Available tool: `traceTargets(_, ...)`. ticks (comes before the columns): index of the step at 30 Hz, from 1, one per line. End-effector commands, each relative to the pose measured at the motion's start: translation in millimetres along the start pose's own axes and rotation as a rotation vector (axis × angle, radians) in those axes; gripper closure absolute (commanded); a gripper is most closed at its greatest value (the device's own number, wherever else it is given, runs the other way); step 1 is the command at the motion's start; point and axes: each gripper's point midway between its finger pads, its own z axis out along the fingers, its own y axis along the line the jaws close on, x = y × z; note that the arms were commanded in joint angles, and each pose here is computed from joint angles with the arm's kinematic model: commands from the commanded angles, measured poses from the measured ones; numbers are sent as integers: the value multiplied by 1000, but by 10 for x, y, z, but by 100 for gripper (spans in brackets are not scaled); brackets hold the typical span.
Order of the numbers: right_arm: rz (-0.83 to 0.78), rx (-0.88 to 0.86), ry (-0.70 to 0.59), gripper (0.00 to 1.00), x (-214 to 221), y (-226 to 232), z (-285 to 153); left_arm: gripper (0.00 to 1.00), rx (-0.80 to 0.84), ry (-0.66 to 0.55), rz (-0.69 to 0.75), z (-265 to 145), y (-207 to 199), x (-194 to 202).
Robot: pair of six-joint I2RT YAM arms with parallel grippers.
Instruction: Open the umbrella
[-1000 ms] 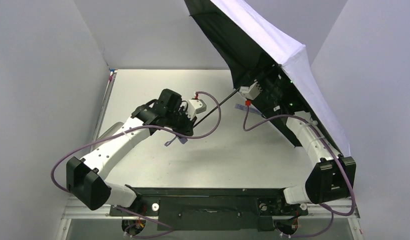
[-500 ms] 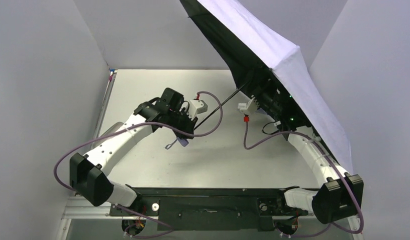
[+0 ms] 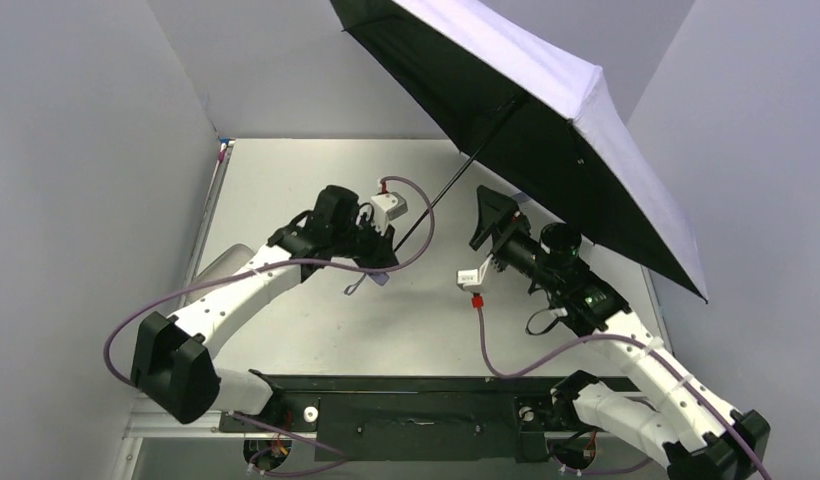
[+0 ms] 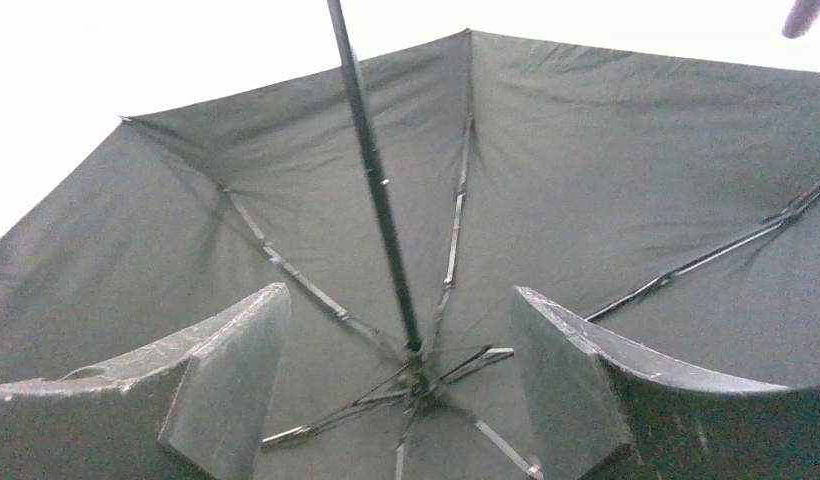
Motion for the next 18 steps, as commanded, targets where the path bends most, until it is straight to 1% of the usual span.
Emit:
traceTargets(1,168,-56,53,25,-159,341,-226,100,46,-358,68,-169,-138,-522)
traceTargets(2,201,-47,71,25,-188,346,-328,100,47,-412,108,-183,-149,-598)
traceTargets(3,217,-78,69,25,-259,488,-352,100,45,-404,111,-121,-135,-475)
traceTargets(4,250,-76,84,25,-288,513,-458,100,42,-419,126,-98,-121,-478)
traceTargets(7,310,-134,69,24,-464,771,-628,100,44,-362,127,101,-42,-232)
traceTargets(8,348,-165,52,25,-550,868,-721,100,49,-369,144,134,-36,-229)
traceTargets(9,365,-233,28,25,-644,1029,-793,100,53,-367,147,206,-18,-183)
traceTargets(10,403,-241,4,25,-717,1056,-860,100,60,-367,149,246,-13,-169)
traceTargets(11,425,-299,-16,25,-795,1185,-929,100,66,-354,144,325,12,-117)
traceTargets(12,490,-306,-29,25,-853,1219,-974,100,77,-349,166,362,13,-94)
traceTargets(16,687,-393,-54,26,-1045,1405,-1068,100,88,-335,172,577,82,10)
traceTargets(18,741,-429,-62,25,-1128,1494,-1069,100,90,-320,173,673,104,44)
